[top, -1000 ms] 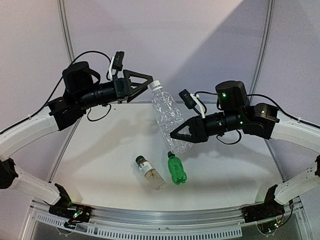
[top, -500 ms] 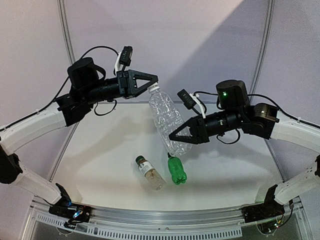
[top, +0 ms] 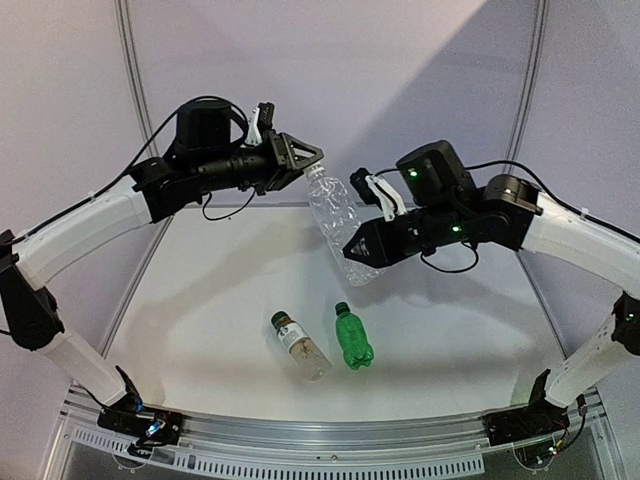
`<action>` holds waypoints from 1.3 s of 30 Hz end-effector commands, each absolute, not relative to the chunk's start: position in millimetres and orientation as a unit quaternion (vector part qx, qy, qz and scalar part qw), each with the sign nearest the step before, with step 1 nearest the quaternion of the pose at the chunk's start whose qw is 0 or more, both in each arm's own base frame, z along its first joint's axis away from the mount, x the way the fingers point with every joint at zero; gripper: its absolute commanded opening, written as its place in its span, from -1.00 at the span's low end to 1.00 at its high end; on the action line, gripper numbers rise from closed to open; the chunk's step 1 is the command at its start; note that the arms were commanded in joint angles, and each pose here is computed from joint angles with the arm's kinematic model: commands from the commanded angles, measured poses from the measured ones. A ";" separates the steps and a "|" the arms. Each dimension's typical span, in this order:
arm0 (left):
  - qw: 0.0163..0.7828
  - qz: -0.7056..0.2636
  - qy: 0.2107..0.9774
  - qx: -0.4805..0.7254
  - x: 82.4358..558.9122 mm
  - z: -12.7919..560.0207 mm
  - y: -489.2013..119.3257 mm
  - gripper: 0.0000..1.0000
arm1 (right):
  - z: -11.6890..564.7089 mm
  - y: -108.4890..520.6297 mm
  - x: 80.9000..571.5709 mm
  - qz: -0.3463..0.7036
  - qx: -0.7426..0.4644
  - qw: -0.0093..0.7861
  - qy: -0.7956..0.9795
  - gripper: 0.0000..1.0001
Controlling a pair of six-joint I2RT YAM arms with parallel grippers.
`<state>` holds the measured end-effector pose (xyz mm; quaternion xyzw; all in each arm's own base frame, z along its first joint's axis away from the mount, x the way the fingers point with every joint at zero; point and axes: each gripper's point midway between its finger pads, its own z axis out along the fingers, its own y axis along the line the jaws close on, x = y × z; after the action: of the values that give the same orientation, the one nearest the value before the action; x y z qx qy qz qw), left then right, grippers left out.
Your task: Unscrew the bottle caps
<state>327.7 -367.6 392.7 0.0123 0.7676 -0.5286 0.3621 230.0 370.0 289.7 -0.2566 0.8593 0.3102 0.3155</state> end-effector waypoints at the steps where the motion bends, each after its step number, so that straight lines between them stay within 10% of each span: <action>1: 0.268 -0.411 0.860 -0.143 340.0 301.2 -351.4 -0.96 | 249.9 311.1 284.7 0.077 -0.158 0.346 0.922 -1.00; 12: 0.204 -0.362 0.887 -0.201 351.4 270.6 -360.3 -0.83 | 205.0 316.0 274.8 -0.013 -0.204 0.298 0.933 -1.00; 19: 0.197 -0.399 0.877 -0.181 346.0 277.9 -370.7 0.11 | 202.6 321.3 268.7 0.015 -0.211 0.294 0.932 -1.00; 25: 0.238 -0.430 0.857 -0.156 338.5 309.3 -358.5 0.39 | 199.5 321.8 264.7 0.023 -0.216 0.288 0.933 -1.00; 39: 0.362 -0.562 0.738 0.087 279.8 377.1 -325.4 0.79 | 248.5 369.4 214.8 0.337 -0.267 0.279 0.859 -1.00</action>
<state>293.6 -327.8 346.0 -0.0047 0.7903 -0.5244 0.3168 230.8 342.5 212.6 -0.2410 0.9103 0.2017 0.2693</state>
